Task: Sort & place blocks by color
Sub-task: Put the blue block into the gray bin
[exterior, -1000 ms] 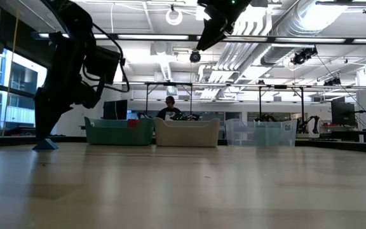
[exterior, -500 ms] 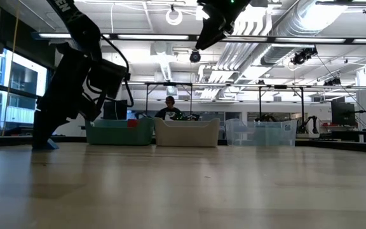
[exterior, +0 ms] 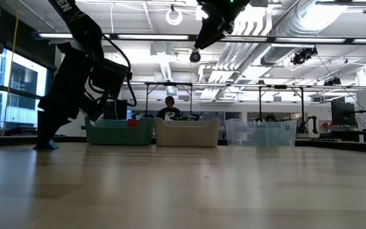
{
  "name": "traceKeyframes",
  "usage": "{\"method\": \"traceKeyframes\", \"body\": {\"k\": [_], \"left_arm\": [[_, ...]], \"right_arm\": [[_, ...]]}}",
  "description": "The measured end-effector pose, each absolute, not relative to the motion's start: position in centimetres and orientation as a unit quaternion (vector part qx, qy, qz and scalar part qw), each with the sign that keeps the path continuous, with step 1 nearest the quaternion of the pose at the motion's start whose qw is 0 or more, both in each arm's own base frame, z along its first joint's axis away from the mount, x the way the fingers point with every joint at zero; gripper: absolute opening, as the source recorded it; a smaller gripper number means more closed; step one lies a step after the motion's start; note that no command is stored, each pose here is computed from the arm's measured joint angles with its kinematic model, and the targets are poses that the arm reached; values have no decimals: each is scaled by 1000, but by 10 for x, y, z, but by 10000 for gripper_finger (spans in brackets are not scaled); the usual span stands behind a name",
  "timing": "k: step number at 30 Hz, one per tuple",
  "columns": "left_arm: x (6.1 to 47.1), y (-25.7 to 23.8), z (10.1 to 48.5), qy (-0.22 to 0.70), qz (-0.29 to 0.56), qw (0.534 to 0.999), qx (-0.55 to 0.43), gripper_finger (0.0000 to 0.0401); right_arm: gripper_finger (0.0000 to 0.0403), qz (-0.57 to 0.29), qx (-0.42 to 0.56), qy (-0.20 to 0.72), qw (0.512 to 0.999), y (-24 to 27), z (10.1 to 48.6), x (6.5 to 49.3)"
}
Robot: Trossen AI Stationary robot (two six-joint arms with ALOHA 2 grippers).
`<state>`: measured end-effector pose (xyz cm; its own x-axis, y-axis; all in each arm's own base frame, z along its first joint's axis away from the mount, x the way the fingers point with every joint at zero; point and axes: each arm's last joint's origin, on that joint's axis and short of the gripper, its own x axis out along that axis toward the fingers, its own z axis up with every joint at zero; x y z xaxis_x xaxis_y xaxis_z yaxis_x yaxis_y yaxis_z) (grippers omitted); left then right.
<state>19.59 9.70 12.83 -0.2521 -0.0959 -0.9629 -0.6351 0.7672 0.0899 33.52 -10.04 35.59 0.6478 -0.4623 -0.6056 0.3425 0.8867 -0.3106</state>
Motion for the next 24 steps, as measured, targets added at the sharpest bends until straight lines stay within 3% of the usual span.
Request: {"method": "traceKeyframes", "body": {"k": [18, 24], "left_arm": [[198, 98, 128, 757, 214, 579, -216, 143], [198, 98, 129, 756, 214, 582, -211, 100]], "right_arm": [[213, -228, -84, 347, 906, -101, 357, 336], [213, -228, -84, 347, 906, -101, 357, 336]]}}
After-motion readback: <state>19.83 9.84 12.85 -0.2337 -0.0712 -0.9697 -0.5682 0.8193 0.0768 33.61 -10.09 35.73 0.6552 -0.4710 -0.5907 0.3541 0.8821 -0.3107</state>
